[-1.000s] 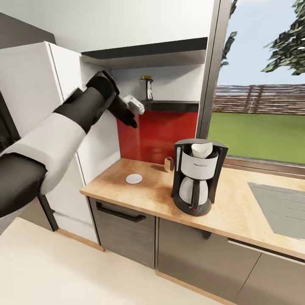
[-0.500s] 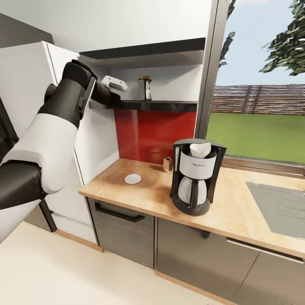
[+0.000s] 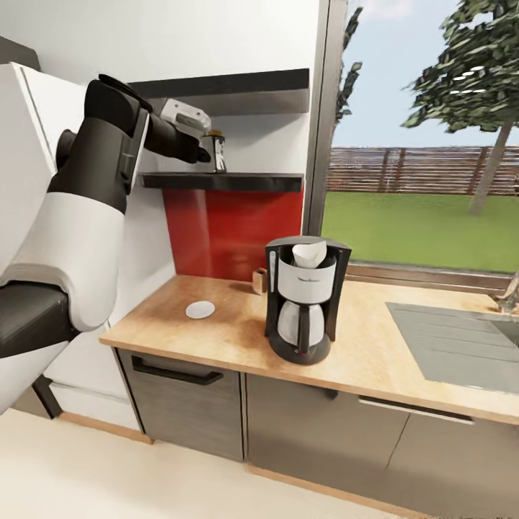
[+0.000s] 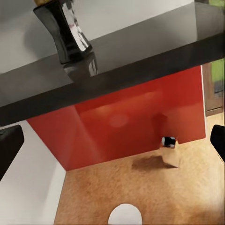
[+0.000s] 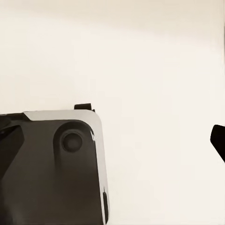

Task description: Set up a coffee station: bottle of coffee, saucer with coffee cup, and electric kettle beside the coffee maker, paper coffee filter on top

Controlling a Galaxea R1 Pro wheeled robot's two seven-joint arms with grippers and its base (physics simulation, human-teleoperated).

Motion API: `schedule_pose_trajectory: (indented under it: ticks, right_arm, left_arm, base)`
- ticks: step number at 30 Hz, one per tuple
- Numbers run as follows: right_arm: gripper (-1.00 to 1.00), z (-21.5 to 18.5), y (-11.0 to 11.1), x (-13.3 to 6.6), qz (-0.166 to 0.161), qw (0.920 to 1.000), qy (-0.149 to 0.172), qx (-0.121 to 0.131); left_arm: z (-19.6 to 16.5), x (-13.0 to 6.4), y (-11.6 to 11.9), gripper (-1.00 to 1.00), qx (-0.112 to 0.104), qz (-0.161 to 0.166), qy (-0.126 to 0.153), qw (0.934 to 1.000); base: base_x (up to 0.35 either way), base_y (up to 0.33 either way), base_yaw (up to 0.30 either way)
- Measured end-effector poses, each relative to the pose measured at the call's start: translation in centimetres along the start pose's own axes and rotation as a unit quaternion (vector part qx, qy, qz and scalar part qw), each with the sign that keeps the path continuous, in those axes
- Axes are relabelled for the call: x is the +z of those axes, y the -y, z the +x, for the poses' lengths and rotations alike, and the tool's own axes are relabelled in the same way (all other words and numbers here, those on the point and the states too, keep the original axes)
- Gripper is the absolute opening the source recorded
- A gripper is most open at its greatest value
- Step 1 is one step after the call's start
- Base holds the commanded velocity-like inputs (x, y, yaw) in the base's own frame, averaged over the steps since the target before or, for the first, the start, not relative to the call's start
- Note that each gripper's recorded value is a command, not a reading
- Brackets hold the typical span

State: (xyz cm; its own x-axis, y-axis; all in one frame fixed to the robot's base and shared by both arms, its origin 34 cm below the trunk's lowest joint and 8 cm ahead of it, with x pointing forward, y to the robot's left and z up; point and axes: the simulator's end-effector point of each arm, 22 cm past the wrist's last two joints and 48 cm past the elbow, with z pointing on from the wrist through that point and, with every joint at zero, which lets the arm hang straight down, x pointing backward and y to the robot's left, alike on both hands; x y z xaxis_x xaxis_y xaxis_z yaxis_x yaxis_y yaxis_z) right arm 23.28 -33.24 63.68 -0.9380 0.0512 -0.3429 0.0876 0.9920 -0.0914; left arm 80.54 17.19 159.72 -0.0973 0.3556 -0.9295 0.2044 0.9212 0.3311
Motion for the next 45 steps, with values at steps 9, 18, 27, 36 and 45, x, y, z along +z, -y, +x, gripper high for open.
schedule_pose_trajectory:
  ticks: [9,18,27,36,45]
  right_arm:
    - [1.00,0.0,0.0,0.0,0.001,1.0000,0.000,-0.001]
    - [1.00,0.0,0.0,0.0,0.001,1.0000,0.000,-0.002]
    - [1.00,0.0,0.0,0.0,0.001,1.0000,0.000,-0.002]
    - [1.00,-0.1,0.0,0.0,0.001,1.0000,0.002,-0.002]
    - [1.00,-0.3,0.0,0.0,0.000,1.0000,0.004,-0.002]
  left_arm:
    - [0.9,-0.1,-1.7,1.00,-0.009,-0.015,-0.004,0.9998]
    - [4.7,0.8,-5.5,1.00,-0.049,-0.055,-0.025,0.9970]
    - [4.5,0.4,-6.2,1.00,-0.055,-0.063,-0.018,0.9963]
    - [1.3,-1.8,-6.8,1.00,-0.053,-0.084,0.026,0.9947]
    - [-0.5,-3.3,-7.1,1.00,-0.056,-0.114,0.048,0.9908]
  base:
    - [0.303,0.107,-0.163]
    - [0.204,0.277,-0.005]
    - [0.081,0.215,0.000]
    - [0.005,0.012,-0.158]
    - [0.000,0.000,-0.193]
